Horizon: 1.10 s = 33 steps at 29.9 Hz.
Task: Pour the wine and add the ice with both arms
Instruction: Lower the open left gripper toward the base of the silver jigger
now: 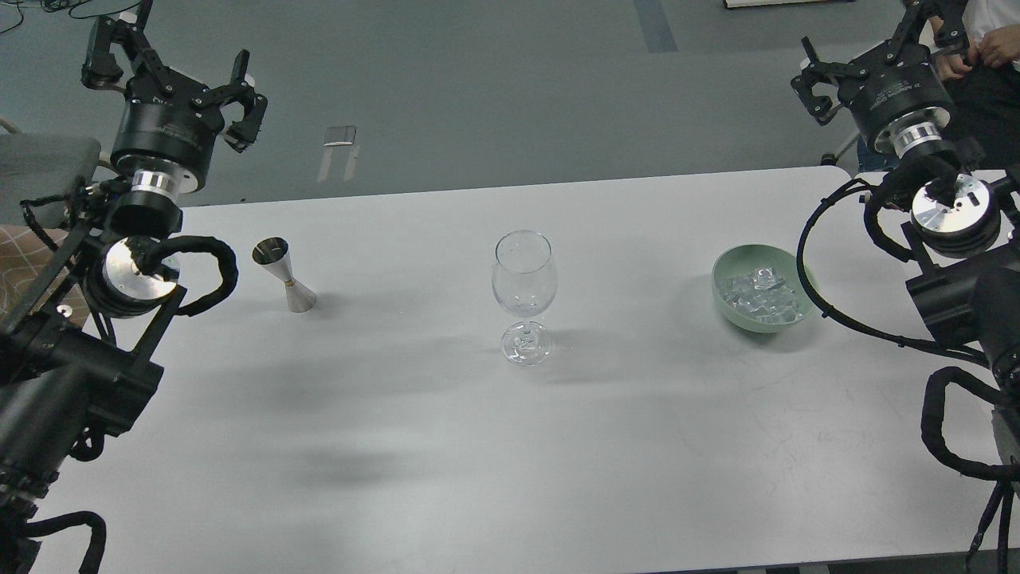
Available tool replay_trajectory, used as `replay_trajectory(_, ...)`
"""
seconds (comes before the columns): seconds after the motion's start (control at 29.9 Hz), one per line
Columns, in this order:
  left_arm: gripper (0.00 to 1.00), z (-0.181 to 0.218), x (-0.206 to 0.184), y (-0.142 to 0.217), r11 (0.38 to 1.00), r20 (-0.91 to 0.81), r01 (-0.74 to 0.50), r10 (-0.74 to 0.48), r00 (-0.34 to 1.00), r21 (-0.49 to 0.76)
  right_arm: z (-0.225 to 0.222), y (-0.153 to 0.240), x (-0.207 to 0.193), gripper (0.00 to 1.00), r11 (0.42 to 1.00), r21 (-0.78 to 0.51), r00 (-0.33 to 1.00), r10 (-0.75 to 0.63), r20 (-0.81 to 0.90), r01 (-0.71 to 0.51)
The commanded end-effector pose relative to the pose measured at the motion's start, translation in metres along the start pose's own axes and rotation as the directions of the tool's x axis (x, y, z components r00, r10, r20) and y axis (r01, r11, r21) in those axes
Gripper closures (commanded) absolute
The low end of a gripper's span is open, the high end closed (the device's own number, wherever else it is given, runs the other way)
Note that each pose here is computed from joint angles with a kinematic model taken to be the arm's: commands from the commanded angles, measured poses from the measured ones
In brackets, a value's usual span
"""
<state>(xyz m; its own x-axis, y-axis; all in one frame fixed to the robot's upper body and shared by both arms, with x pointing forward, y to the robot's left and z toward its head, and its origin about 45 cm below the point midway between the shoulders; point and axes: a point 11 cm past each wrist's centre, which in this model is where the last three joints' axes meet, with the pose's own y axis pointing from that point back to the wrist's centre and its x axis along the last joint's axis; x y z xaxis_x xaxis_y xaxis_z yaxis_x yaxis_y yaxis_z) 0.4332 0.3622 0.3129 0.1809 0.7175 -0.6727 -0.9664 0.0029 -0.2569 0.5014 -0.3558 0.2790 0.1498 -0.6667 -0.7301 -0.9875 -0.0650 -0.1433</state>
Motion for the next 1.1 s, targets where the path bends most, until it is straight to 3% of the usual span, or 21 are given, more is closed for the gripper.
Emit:
replay_trajectory(0.0,0.03,0.008,0.007,0.018,1.000,-0.047,-0.019,0.020,0.999,0.007,-0.001,0.000,0.001,0.00,1.000,0.001,1.000,0.002,0.000,-0.002)
replay_trajectory(0.2,0.03,0.016,0.014,0.074,0.997,-0.120,-0.071,0.070,0.990,-0.003,-0.001,0.000,0.000,0.00,1.000,0.002,1.000,0.000,-0.003,0.000)
replay_trajectory(0.33,0.03,-0.003,0.028,0.120,0.990,-0.151,-0.130,0.137,0.979,0.053,0.001,0.002,0.002,0.00,1.000,-0.002,1.000,0.004,-0.003,-0.004)
replay_trajectory(0.6,0.03,-0.049,0.039,0.175,0.964,-0.276,-0.243,0.264,0.924,0.109,0.003,0.003,0.004,0.00,1.000,-0.007,1.000,0.008,-0.006,-0.008)
replay_trajectory(0.87,0.03,-0.093,0.031,0.196,0.947,-0.370,-0.294,0.322,0.871,0.132,0.006,0.005,0.006,0.00,1.000,-0.012,1.000,0.014,-0.003,-0.014)
replay_trajectory(1.07,0.04,-0.111,0.032,0.196,0.902,-0.341,-0.325,0.412,0.845,0.284,0.007,0.010,0.015,0.00,0.999,-0.017,0.999,0.033,-0.008,-0.033)
